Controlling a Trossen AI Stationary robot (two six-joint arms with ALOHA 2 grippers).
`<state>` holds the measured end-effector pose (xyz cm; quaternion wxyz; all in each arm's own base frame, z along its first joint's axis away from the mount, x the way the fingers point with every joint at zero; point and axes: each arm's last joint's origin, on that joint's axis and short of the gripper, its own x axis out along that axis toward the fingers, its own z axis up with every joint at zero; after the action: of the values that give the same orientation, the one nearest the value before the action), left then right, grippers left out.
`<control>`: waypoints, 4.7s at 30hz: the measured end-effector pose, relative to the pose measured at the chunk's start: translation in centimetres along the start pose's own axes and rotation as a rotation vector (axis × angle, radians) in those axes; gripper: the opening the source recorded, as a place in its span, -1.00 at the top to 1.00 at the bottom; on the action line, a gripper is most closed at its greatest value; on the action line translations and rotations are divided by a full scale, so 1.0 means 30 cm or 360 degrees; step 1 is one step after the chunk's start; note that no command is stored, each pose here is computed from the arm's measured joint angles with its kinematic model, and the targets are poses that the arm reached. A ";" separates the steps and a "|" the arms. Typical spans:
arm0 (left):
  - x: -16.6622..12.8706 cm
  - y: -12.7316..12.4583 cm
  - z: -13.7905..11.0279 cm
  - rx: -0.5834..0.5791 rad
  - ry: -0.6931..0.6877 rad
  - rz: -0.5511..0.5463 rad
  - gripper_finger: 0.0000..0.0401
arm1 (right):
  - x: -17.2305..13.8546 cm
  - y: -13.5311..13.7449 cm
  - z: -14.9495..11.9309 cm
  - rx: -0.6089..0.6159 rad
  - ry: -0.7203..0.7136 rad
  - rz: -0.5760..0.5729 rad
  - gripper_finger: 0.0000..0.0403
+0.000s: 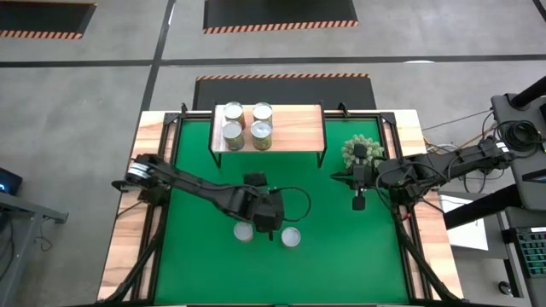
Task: Pick and place cans onto a shelf
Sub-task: Put the canned cherries on the shelf
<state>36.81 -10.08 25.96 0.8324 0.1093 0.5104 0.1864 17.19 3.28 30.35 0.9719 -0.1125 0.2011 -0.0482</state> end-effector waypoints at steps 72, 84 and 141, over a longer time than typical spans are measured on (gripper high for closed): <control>0.149 -0.062 -0.367 -0.0116 -0.0496 -0.0279 0.26 | 0.749 0.249 -0.194 0.0338 0.0016 -0.0015 -0.70; 0.149 -0.063 -0.366 -0.0100 -0.0502 -0.0287 0.50 | 0.776 0.229 -0.197 0.0370 0.0022 0.0021 -0.42; -0.184 0.143 -0.340 0.0212 -0.1081 0.0051 0.60 | 0.508 -0.757 0.009 0.0173 0.0004 0.0169 -0.66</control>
<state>24.63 -8.60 27.37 0.9428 0.2273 0.2133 0.1186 30.13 -20.80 30.21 0.9775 -0.0488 0.2051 -0.0077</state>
